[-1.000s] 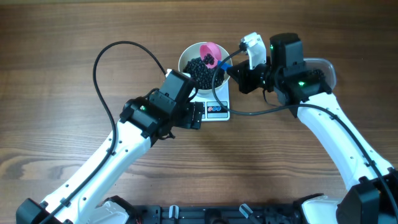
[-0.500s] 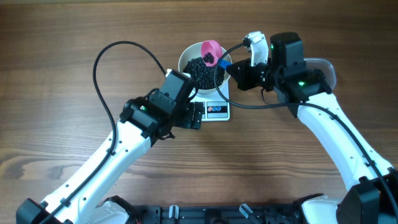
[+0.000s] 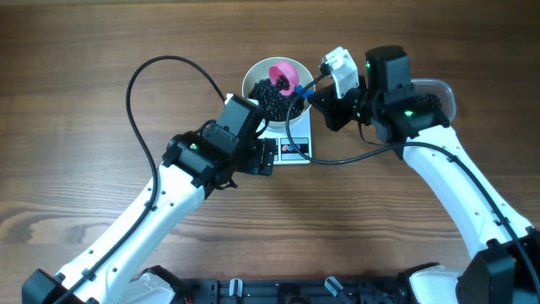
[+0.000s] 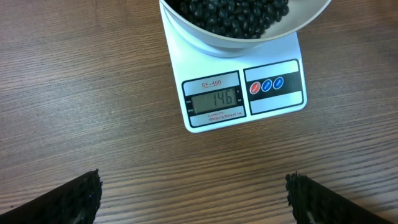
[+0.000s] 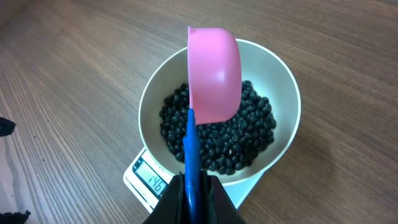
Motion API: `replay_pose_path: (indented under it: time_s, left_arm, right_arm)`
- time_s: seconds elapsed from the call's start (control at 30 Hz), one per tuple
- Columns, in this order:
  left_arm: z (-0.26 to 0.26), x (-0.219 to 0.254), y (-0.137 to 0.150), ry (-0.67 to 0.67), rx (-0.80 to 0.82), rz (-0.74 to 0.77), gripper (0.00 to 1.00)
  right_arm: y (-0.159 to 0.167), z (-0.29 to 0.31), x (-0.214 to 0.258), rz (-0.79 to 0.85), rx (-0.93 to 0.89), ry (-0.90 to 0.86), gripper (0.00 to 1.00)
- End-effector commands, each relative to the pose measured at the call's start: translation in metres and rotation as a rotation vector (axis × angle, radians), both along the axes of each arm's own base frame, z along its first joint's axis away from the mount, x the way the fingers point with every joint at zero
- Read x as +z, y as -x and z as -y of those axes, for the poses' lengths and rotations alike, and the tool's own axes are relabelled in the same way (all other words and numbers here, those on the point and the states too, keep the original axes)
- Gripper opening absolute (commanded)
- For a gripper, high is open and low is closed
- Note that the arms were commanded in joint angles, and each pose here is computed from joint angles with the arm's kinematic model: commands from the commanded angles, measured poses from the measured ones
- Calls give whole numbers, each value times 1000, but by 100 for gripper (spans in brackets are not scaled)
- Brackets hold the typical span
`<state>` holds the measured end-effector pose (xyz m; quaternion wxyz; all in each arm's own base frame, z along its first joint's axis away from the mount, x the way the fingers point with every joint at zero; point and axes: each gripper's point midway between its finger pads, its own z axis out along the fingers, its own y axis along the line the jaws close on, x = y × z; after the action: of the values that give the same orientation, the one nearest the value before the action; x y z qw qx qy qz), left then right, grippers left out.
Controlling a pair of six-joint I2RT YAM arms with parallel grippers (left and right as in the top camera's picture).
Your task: Scoop item into bowl and weigh 150g on scale
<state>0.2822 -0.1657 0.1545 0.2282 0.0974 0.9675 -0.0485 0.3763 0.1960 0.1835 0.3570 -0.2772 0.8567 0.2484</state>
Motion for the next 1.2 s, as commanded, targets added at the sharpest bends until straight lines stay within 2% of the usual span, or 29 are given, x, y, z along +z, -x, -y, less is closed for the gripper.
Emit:
replay_pose_path:
  time_s: [0.0, 0.07, 0.4, 0.57, 0.77, 0.93, 1.17]
  left_arm:
    - [-2, -4, -1, -5, -2, -9, 100]
    - [-2, -4, -1, -5, -2, -9, 100]
    - [-2, -4, -1, -5, -2, -9, 100]
    - [-2, -4, -1, -5, -2, -9, 100]
    - [-2, -4, -1, -5, -2, -9, 100]
    - [-2, -4, -1, -5, -2, -9, 100]
    - [-2, -4, -1, -5, -2, -9, 100]
  right_arm:
    - [2, -9, 7, 19, 58, -28, 4]
    - [0, -8, 7, 66, 91, 10, 4]
    - [-7, -3, 8, 100, 65, 39, 4]
    - [10, -22, 17, 67, 168, -64, 4]
    - [-8, -3, 8, 36, -3, -6, 4]
    - [-1, -11, 12, -12, 10, -75, 4]
    - [-2, -11, 13, -124, -101, -163, 4]
